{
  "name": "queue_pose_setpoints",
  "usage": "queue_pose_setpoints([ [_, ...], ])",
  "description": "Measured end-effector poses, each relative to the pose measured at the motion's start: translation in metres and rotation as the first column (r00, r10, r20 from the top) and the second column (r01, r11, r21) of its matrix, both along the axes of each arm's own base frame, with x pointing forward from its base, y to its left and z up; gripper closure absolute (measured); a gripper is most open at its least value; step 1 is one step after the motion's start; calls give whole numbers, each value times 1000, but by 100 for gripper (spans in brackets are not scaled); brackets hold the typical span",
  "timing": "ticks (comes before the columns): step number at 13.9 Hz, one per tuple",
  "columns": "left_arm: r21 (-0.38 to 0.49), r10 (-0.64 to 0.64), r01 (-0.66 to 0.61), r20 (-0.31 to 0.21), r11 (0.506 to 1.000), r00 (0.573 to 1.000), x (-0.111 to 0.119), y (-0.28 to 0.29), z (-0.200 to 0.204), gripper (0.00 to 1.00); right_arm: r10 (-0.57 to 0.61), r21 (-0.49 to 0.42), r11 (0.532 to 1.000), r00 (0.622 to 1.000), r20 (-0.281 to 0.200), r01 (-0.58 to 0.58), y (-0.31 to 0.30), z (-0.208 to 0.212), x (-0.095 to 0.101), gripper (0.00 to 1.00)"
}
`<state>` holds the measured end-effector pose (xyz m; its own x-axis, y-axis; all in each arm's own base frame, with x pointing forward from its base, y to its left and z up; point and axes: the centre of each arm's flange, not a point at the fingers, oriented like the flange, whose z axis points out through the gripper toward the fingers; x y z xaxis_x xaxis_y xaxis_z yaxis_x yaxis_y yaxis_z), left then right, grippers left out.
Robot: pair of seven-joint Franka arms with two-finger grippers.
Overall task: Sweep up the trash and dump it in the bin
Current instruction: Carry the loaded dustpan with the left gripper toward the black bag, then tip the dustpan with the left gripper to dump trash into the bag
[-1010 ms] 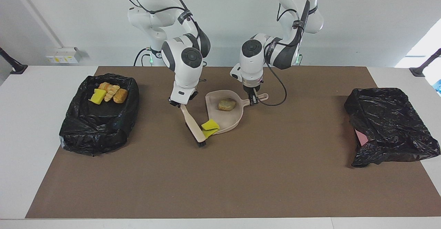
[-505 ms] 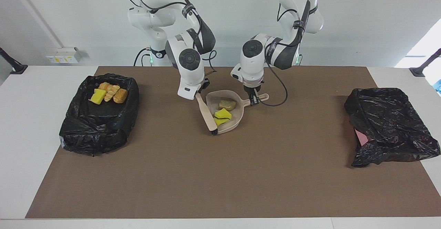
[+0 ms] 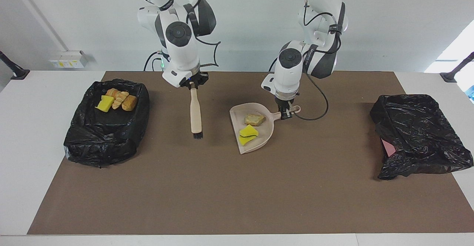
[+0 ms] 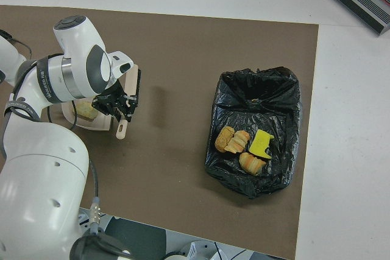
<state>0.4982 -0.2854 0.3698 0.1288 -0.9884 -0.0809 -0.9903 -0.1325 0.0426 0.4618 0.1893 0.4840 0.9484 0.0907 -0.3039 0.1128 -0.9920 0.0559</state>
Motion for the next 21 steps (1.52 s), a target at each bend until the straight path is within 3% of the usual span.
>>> queue_pose_setpoints([
  [3,-48,-15,17,46,999,999,40,43,30,68,-37,-82,996,999,29,39,38,31,-58,74],
  [6,-66,-53,60,94,996,994,71,85,58,68,-61,-43,997,998,23,62,94,7,-106,74],
  [9,-75,-91,99,102,992,991,93,129,90,68,-97,-3,995,994,47,97,145,-35,-134,74],
  [12,-74,-132,139,92,988,987,109,183,123,68,-138,15,990,989,55,138,183,-74,-144,74],
  [16,-69,-192,197,67,978,979,116,268,151,68,-145,16,989,989,37,144,189,-109,-143,74],
  [21,-61,-246,250,71,966,967,106,400,161,68,-118,29,993,992,46,117,199,-126,-156,74],
])
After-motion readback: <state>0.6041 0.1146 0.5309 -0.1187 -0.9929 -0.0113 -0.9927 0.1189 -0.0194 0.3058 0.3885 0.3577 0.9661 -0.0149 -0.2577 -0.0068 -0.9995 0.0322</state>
